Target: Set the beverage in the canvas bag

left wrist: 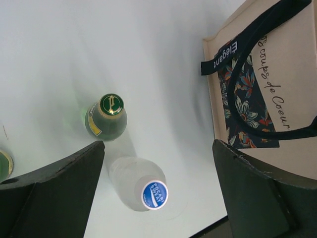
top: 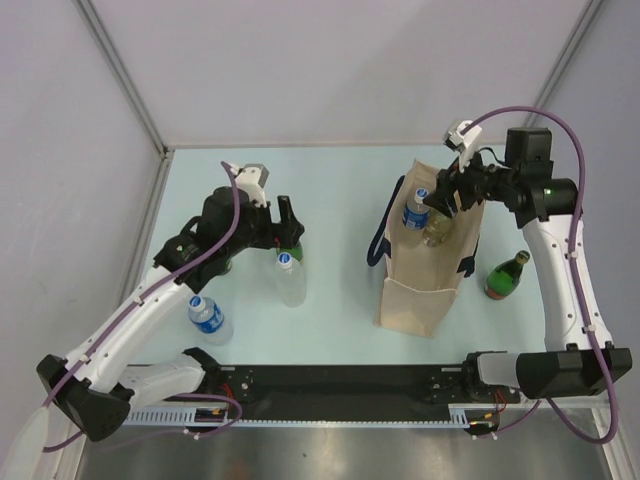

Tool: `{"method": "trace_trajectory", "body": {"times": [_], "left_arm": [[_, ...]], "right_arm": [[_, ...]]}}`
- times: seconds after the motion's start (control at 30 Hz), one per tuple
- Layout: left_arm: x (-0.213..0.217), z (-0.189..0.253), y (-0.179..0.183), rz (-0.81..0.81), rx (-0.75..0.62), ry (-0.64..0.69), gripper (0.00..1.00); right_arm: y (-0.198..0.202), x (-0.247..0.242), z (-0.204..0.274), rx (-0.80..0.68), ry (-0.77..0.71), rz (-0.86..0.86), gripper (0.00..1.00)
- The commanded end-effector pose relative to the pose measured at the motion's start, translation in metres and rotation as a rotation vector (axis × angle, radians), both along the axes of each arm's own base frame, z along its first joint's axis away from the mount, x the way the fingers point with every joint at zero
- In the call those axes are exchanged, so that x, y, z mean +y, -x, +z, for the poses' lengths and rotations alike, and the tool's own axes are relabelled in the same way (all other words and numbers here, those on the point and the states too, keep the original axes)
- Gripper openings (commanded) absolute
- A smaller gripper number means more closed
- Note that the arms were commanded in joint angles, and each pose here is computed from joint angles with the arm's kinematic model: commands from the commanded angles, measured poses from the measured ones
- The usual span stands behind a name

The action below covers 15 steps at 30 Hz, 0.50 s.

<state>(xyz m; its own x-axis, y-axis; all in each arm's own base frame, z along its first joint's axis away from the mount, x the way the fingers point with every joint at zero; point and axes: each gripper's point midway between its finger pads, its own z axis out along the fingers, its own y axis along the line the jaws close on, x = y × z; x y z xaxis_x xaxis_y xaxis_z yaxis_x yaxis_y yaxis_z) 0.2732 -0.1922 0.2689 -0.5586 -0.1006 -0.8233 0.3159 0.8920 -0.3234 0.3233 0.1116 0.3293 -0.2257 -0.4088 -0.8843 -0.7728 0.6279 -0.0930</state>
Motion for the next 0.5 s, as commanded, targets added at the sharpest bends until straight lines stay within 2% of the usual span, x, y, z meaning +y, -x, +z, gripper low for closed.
{"method": "trace_trajectory", "body": {"times": [0.0,0.2,0.47], "left_arm": [[0.006,0.02,0.005,0.013,-0.021,0.022,0.95],[0.01,0.012,0.013,0.001,0.003,0.003,0.95],[0.01,0.019,0.012,0.013,-0.021,0.028,0.96]], "right_arm": [[0.023,0.021,0.026,-0.03,-0.101,0.108,0.65],[0.025,0.019,0.028,-0.036,-0.109,0.087,0.65],[0.017,-0.037,0.051,-0.066,-0.156,-0.182,0.64]]}}
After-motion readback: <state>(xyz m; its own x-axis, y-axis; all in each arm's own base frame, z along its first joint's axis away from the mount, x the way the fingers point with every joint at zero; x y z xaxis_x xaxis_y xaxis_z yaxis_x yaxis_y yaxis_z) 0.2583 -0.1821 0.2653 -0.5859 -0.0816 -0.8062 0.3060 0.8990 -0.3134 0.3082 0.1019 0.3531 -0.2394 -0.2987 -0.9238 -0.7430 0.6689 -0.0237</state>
